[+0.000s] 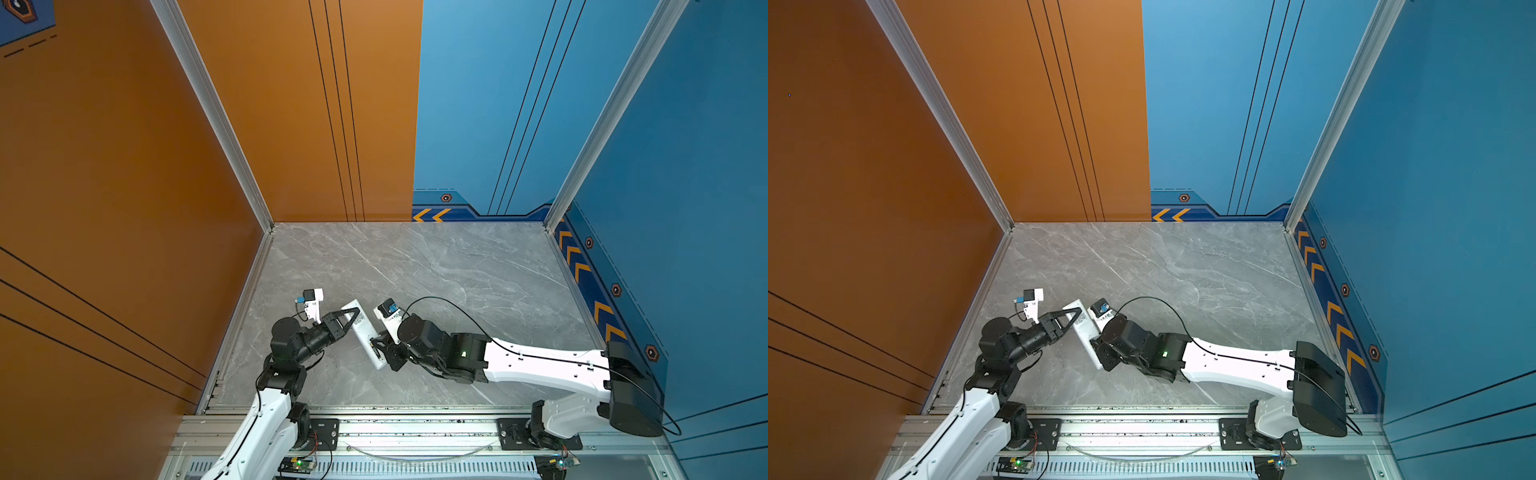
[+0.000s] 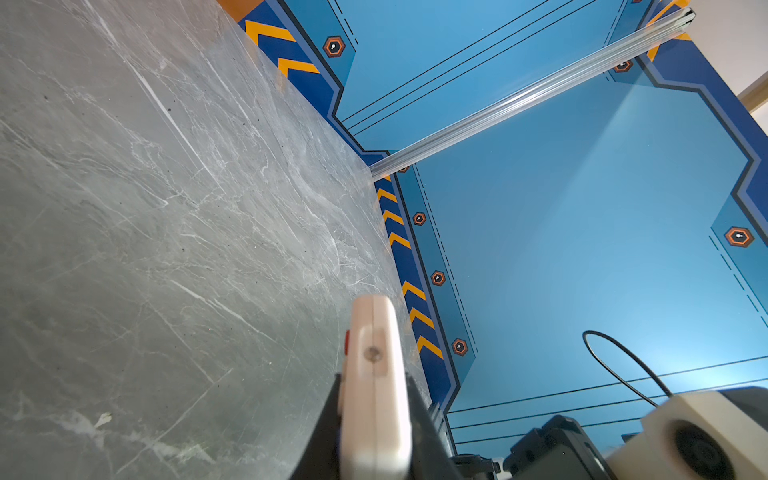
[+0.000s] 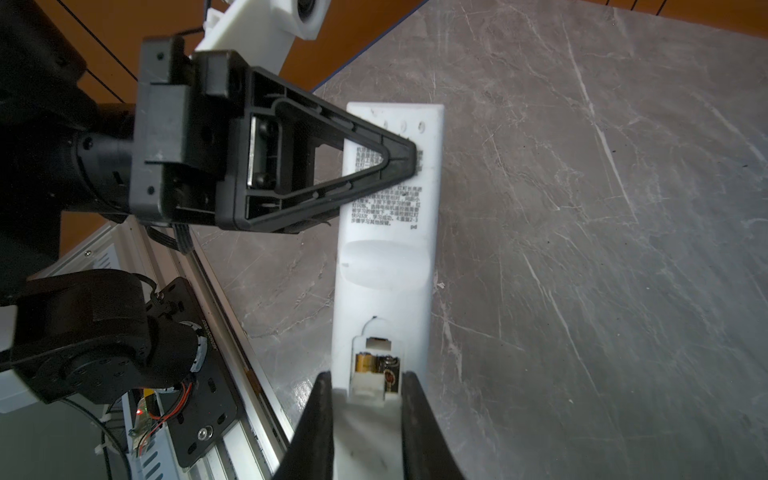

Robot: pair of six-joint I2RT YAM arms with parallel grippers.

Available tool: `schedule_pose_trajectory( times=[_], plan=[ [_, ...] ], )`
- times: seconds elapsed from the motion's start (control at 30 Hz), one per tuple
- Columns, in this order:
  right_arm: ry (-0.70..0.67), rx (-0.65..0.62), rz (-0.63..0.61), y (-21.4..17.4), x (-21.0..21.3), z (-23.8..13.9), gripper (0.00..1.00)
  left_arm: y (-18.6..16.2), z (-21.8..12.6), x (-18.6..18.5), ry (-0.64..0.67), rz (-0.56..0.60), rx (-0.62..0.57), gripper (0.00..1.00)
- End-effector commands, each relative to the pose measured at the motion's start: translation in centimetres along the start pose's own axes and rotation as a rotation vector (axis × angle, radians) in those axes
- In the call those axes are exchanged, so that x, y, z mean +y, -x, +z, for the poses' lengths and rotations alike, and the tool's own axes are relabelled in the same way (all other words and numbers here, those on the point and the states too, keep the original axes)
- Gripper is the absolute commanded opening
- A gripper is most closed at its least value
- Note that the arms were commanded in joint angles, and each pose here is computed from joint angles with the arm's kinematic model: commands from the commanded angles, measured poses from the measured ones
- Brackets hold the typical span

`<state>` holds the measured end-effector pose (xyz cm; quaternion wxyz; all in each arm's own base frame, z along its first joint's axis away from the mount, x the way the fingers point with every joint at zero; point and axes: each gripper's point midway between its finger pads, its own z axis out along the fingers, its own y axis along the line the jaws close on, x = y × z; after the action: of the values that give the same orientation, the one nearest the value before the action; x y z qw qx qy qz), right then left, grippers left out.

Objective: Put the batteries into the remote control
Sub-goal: 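Align the cover over the compartment and press it down with the right gripper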

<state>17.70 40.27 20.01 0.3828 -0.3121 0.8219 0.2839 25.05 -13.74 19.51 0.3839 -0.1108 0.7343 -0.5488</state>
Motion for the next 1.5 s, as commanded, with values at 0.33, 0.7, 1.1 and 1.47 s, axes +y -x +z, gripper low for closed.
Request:
schedule_pose_trajectory(
  times=[0.33, 0.7, 1.1, 1.47],
  plan=[
    [0.000, -0.058, 0.030, 1.5, 0.7, 0.3, 0.06, 0.4, -0.2, -0.2, -0.012, 0.002, -0.018, 0.00],
    [-0.007, -0.046, 0.025, 1.0, 0.6, 0.9, 0.06, 0.4, -0.2, -0.2, -0.013, 0.002, -0.018, 0.00],
    [-0.013, -0.038, 0.025, 0.6, 0.5, 1.3, 0.05, 0.4, -0.3, -0.2, -0.016, 0.005, -0.018, 0.00],
    [-0.023, -0.026, 0.026, -0.1, 0.2, 1.7, 0.05, 0.4, -0.3, -0.2, -0.017, 0.004, -0.019, 0.00]
  ],
)
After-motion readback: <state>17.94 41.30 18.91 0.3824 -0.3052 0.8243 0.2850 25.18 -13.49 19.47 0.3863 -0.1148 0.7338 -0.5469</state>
